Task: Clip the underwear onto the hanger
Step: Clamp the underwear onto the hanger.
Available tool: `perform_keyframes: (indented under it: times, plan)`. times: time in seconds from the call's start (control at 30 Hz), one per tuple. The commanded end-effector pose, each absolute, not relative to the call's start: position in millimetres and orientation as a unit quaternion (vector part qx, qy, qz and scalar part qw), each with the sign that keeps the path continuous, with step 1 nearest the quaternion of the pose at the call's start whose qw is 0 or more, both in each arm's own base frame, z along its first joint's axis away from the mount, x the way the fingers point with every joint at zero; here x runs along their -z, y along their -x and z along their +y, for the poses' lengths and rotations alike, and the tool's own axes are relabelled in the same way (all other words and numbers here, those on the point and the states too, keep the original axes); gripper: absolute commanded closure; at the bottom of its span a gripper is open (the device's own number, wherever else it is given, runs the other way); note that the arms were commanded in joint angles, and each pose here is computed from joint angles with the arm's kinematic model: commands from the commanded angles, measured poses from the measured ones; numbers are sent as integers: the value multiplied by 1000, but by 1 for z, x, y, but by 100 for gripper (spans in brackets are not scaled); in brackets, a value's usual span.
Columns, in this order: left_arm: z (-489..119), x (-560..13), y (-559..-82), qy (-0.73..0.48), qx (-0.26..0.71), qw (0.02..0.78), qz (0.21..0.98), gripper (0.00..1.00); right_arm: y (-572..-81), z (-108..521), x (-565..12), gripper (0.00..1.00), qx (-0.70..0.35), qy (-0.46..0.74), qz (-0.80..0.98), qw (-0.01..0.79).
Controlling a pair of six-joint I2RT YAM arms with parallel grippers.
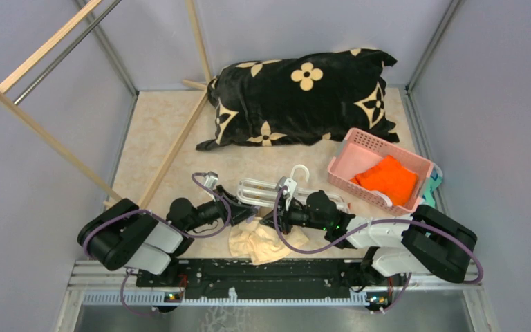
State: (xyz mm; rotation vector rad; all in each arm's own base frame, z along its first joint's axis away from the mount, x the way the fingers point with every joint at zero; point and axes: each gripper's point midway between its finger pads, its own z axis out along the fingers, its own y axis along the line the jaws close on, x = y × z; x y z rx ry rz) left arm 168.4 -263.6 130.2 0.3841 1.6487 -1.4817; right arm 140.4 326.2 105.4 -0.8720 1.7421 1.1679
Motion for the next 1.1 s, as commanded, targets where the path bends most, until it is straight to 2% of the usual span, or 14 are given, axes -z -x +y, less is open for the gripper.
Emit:
perform_keyframes:
  times: [0.0,0.07,0.1,0.13,0.2,0.23,0.47,0.77,1.0,1.07]
  plan:
    - [-258,-179,-155,-187,626,497,570,42,-142,329,-122,100,-477,347,677,440]
    - [-257,-180,-155,-188,626,499,569,37,-142,329,-121,100,-476,349,679,436]
    - [-257,-181,-155,-188,626,500,568,32,-142,328,-119,100,-475,350,681,434]
    - [-257,-181,-155,-188,625,502,568,24,-141,328,-117,100,-474,353,683,429]
    - [-256,-181,-157,-184,622,505,570,2,-138,328,-115,100,-475,356,684,423]
    - [-255,-181,-158,-181,619,506,572,1,-137,328,-114,100,-476,357,685,421]
    - [-252,-162,-170,-173,580,505,615,0,-134,322,-107,100,-467,355,702,403]
    - [-219,-106,-202,-112,424,494,751,0,-137,314,-98,100,-439,351,730,388]
    - [-217,-91,-191,-111,427,467,767,0,-139,318,-98,100,-433,356,735,380]
    - [-221,-91,-186,-121,439,452,767,0,-140,320,-98,97,-429,360,738,375]
